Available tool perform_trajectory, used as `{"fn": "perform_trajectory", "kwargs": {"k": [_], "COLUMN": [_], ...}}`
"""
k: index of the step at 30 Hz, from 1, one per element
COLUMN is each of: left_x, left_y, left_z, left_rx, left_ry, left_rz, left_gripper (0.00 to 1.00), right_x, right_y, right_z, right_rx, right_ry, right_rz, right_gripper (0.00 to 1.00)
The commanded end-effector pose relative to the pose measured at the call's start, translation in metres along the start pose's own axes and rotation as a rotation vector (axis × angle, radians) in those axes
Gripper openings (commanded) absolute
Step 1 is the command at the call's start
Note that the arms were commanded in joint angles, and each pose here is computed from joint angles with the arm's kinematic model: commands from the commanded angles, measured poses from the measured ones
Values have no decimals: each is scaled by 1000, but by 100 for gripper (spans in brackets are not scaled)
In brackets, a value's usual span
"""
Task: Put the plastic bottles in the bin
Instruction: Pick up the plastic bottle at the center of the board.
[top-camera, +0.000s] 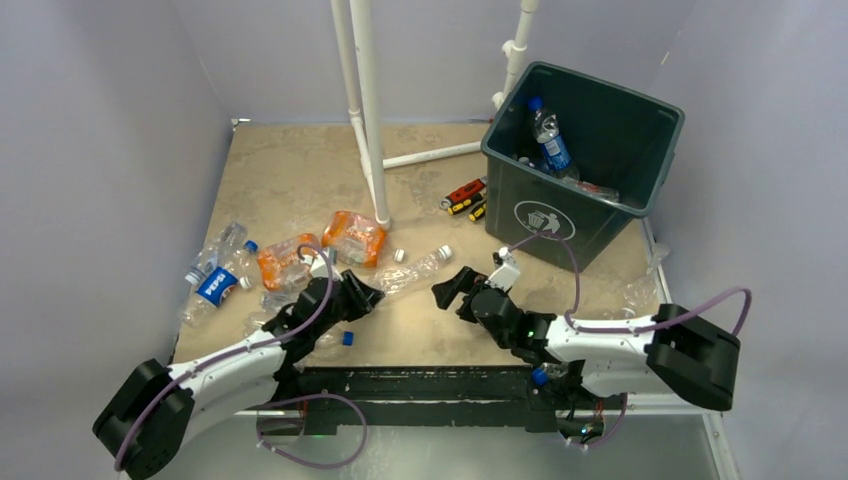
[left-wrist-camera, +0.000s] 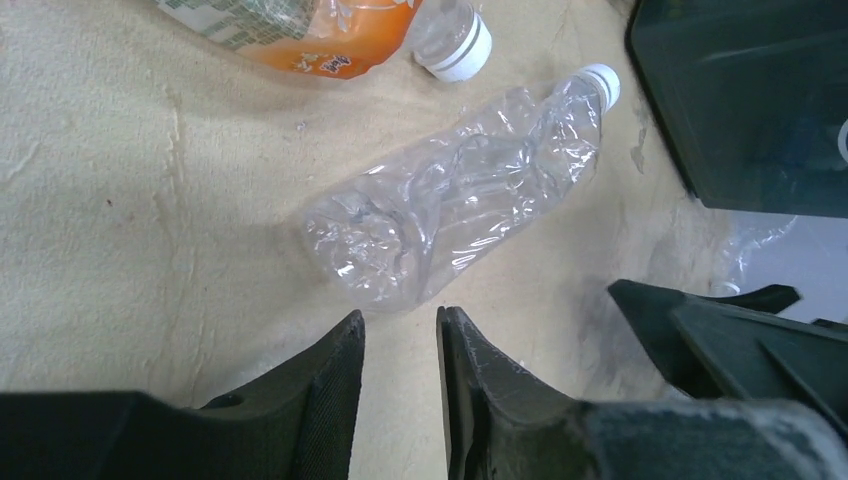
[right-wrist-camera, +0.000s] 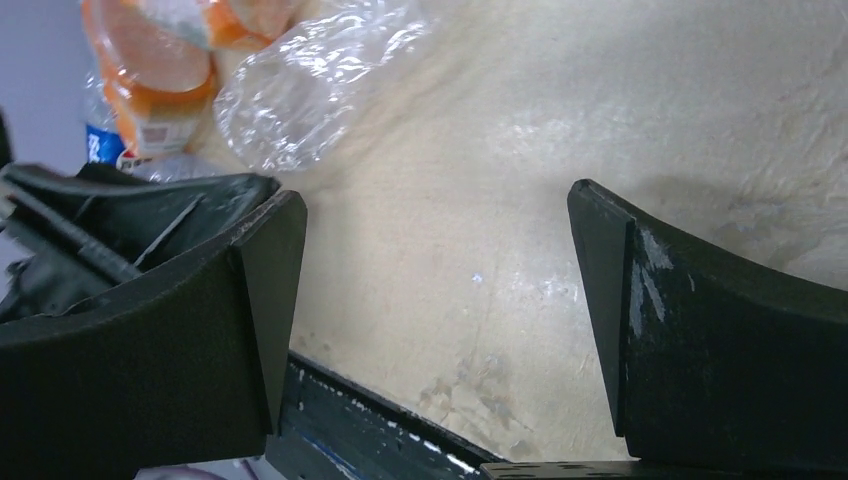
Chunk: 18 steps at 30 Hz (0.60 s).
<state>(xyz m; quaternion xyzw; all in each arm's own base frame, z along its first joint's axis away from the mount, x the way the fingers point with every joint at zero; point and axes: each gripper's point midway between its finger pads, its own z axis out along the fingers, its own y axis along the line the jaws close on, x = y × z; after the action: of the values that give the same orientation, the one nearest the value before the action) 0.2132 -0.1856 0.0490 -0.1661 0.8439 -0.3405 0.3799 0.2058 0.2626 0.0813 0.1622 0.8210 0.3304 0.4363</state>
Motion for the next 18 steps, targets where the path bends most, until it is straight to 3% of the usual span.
{"fn": "perform_trajectory", "kwargs": {"k": [1,6,8,13,18], "left_x": [-15,-48,-61,-82,-70], "left_y": [-13,-1,-5,-33,-45], "left_z": [-6,-23,-28,-15,28], "left_rx": [-15,-174,-192,-125,-138], "left_ry": [-18,-118,-159,-213,-98], "left_rz": [40,105,122,198,301], "left_gripper": [38,67,72,74,71], "right_x": [-6,3,5,4,10], "right_y": [3,9,9,-1,-8], "right_z": [14,26,29,39,44], "right_rx": [64,75,81,119,140], "right_ry": [-66,-53,-53,-81,-64], "right_rz": [139,201,219,279,286], "right_gripper": [99,99,99,99,99]}}
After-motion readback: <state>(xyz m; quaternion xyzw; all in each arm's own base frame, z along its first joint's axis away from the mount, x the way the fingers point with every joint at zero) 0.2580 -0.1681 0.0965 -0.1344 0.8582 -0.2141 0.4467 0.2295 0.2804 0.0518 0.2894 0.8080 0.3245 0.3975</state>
